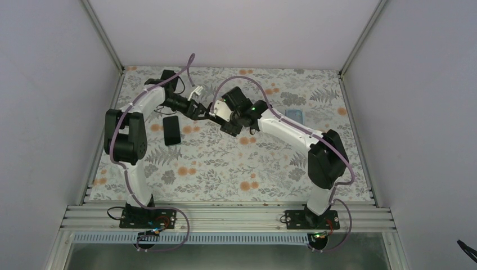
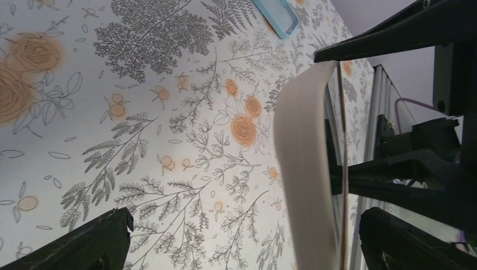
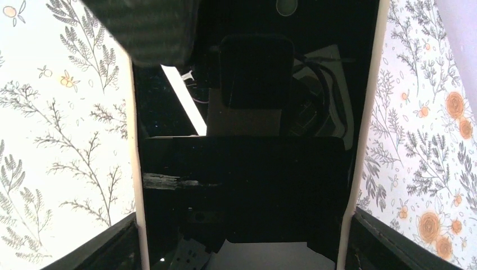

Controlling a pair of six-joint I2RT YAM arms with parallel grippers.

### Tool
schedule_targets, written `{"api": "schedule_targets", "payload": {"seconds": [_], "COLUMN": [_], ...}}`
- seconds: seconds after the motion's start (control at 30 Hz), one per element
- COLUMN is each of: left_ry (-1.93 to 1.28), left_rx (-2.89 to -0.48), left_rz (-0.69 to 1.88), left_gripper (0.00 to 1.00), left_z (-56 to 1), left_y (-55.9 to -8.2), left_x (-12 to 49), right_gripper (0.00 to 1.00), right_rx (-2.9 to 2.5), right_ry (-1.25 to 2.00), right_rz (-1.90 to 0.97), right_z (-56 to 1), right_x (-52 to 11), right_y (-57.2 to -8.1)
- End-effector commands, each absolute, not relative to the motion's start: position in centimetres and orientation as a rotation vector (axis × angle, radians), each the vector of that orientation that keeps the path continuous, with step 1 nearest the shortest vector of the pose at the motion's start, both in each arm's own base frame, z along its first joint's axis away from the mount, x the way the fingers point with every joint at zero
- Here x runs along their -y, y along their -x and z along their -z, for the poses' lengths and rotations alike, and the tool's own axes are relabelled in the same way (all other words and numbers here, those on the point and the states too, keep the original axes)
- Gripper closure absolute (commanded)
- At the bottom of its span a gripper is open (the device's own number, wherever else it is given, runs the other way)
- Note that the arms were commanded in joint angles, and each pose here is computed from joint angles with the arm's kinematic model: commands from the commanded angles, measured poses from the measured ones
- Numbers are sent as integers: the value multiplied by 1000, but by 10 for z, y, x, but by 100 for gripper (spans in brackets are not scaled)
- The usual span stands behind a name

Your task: Take the phone out of the phone case

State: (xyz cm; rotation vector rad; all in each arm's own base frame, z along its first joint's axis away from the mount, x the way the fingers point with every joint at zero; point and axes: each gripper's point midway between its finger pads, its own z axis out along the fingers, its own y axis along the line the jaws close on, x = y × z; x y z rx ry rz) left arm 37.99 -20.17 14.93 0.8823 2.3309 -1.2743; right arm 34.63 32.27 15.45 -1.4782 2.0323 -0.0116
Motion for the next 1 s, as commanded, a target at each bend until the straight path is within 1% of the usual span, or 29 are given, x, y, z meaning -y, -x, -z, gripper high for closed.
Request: {"api": "schedule_targets", "payload": {"seconds": [0.0, 0.2, 0.37, 0.47, 0.67, 0.73, 0.9, 0.97], "left_ry": [-870, -875, -875, -871, -889, -890, -894, -892], "left_rx": [-2288, -2253, -2256, -2255, -2227, -2211, -2197, -2196], "left_rz": [1390, 1469, 1558, 1611, 1618, 1631, 1637, 1639], "left_gripper": [0, 0, 1, 6, 22, 24, 24, 28], "left_z": [-163, -169, -162, -158, -164, -168, -172, -172], "left_y": [-380, -379, -372, -368, -371, -371, -373, -373], "left_x": [211, 216, 218, 219, 220, 220, 220, 219], "right_gripper": [40, 40, 40, 40, 40, 40, 40, 40], "right_rx": [-1944, -1927, -1920, -1910, -1896, -1894, -1892, -1888], "right_ry": [1453, 1447, 1429, 1425, 1455, 1470, 1493, 1488], "right_rz": [19, 9, 30, 35, 17, 8, 16, 13], "right_z": [-173, -174, -172, -172, -171, -169, -164, -166], "right_x": [-345, -356, -363, -367, -376, -378, -380, -380], "right_y": [-360, -367, -377, -381, -378, -373, -365, -364]}}
